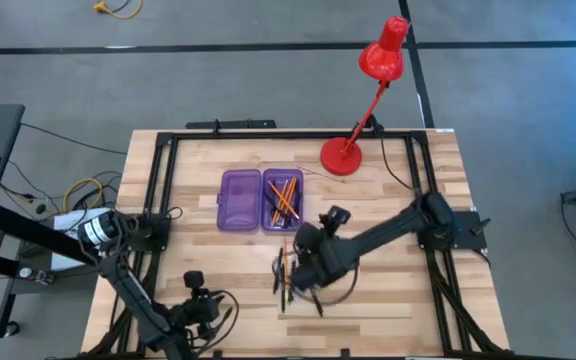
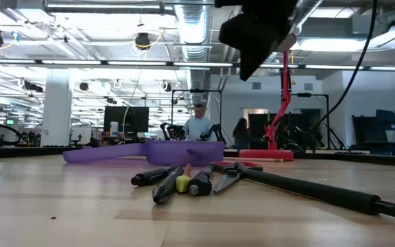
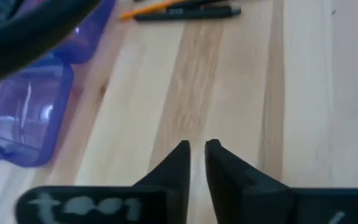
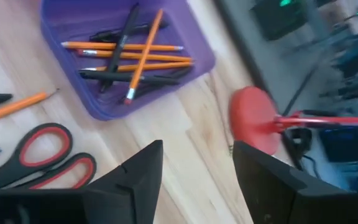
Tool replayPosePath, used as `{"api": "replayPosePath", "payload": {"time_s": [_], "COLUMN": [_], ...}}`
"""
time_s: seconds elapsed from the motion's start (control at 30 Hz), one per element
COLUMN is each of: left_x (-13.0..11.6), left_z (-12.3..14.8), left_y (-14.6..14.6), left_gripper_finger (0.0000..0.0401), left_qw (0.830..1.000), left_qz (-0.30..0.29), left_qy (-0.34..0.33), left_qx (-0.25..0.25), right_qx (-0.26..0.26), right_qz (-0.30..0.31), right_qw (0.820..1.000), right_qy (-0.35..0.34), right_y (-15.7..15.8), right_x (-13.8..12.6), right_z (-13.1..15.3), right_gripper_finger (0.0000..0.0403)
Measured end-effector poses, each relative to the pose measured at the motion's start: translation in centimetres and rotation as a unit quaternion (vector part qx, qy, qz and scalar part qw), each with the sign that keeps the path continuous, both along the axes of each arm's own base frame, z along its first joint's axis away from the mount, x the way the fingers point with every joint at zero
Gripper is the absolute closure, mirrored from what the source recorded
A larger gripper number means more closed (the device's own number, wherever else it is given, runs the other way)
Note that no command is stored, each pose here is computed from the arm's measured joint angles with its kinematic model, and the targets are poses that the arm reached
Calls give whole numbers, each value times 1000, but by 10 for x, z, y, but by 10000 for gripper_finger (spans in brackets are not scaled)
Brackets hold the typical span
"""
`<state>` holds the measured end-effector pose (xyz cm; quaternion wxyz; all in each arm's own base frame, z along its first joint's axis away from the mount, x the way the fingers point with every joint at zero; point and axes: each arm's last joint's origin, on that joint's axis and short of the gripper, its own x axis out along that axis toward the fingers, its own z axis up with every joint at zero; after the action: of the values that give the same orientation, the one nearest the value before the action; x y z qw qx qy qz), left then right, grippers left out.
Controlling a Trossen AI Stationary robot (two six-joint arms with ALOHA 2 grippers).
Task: Pick & place school supplies into a supply box
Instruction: Put the pink pencil into the violet supply box
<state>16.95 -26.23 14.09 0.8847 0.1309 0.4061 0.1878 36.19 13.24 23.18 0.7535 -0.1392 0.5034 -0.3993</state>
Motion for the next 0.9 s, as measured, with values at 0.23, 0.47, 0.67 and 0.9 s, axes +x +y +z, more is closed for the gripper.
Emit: {"api": "replayPosePath", "payload": {"time_s": [0.23, 0.47, 0.67, 0.9], "left_x": [0, -2, -7, -12], "left_z": [-4, -4, -3, 0], "left_y": [0, 2, 10, 18], "left_gripper_finger": [308, 303, 302, 302], "left_qw": [998, 996, 991, 986], "left_qz": [-6, -9, -12, 4], "left_qy": [55, 88, 133, 154], "left_qx": [-20, -13, 29, 70], "right_qx": [107, 125, 169, 224], "right_qz": [101, 132, 124, 146], "right_qw": [989, 980, 967, 953], "right_qy": [19, 84, 143, 141], "right_y": [-24, -71, -122, -184], "right_x": [26, 37, 36, 39], "right_z": [13, 10, -4, -5], "right_gripper_finger": [217, 232, 241, 251]}}
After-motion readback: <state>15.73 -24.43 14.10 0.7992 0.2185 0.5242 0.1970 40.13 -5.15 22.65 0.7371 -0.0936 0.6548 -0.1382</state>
